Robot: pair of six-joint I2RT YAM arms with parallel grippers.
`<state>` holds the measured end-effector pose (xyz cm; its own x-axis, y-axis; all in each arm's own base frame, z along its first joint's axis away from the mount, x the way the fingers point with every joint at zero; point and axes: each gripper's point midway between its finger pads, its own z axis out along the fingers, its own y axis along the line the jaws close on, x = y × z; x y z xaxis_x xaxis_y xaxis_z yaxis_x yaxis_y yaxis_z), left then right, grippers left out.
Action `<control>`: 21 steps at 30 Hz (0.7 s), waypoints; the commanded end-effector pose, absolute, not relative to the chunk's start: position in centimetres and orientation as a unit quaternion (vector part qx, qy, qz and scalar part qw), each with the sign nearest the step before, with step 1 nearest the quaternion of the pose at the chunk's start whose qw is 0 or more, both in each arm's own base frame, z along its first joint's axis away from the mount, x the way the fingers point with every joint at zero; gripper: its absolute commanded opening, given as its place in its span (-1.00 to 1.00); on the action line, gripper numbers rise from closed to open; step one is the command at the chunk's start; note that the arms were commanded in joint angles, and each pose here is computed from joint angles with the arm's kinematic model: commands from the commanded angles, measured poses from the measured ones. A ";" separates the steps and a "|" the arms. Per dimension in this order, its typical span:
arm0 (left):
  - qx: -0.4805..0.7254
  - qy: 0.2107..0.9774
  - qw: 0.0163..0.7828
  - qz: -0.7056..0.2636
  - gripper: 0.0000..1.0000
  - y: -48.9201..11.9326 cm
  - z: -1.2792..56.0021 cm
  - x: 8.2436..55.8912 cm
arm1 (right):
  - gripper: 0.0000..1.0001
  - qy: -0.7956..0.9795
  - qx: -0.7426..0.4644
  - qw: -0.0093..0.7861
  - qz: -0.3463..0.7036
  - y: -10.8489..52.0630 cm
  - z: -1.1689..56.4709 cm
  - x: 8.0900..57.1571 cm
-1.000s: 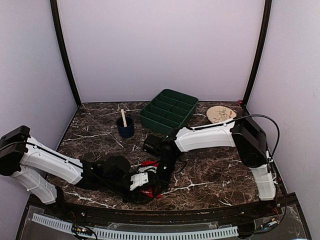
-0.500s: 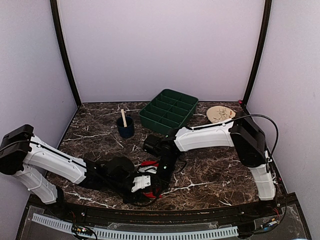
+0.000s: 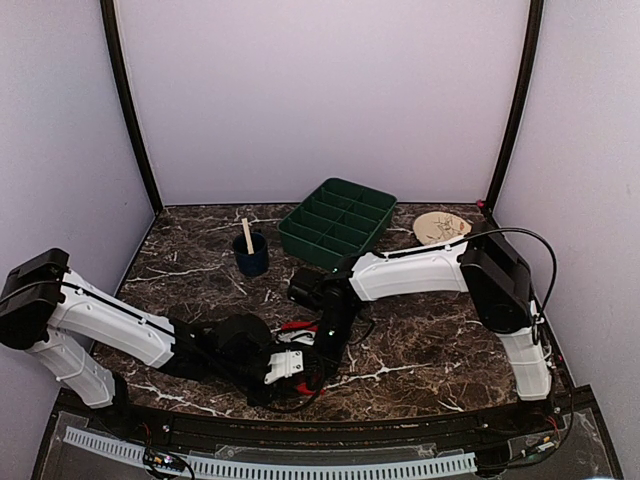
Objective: Roll the socks
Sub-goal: Roll the sock at the center of the board.
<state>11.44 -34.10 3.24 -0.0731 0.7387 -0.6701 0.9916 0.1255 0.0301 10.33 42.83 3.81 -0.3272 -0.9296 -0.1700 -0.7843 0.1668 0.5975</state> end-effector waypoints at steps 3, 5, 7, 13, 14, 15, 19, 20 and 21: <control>0.614 0.726 0.239 -0.197 -0.67 -32.7 1.6 11.6 | -1.00 -0.740 0.574 0.119 -0.330 43.6 4.9 9.7; 0.612 0.730 0.233 -0.196 -0.70 -32.7 1.4 11.5 | -1.00 -0.739 0.575 0.118 -0.331 43.7 5.0 9.7; 0.610 0.734 0.222 -0.199 -0.72 -32.7 1.1 11.3 | -1.00 -0.739 0.574 0.118 -0.332 43.7 5.0 9.7; 0.604 0.743 0.198 -0.208 -0.86 -32.9 0.8 10.8 | -1.00 -0.739 0.575 0.116 -0.332 43.7 5.1 9.7; 0.604 0.744 0.194 -0.209 -0.89 -32.9 0.8 10.7 | -1.00 -0.739 0.575 0.116 -0.331 43.7 5.0 9.7; 0.603 0.745 0.191 -0.210 -0.91 -32.9 0.8 10.7 | -1.00 -0.740 0.574 0.117 -0.330 43.7 5.0 9.7; 0.597 0.752 0.183 -0.211 -0.97 -32.9 0.8 10.6 | -0.83 -0.742 0.572 0.118 -0.329 43.6 4.8 9.7; 0.596 0.753 0.182 -0.211 -0.98 -32.9 0.8 10.5 | -0.77 -0.743 0.572 0.117 -0.329 43.6 4.9 9.8; 0.594 0.754 0.182 -0.211 -0.99 -32.9 0.9 10.5 | -0.71 -0.743 0.571 0.115 -0.329 43.5 4.8 9.8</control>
<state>10.74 -34.99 2.96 -0.1128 0.7658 -0.6331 0.9928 0.1126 -0.0408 10.63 42.48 3.46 -0.3255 -0.9318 -0.1609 -0.7845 0.1712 0.5960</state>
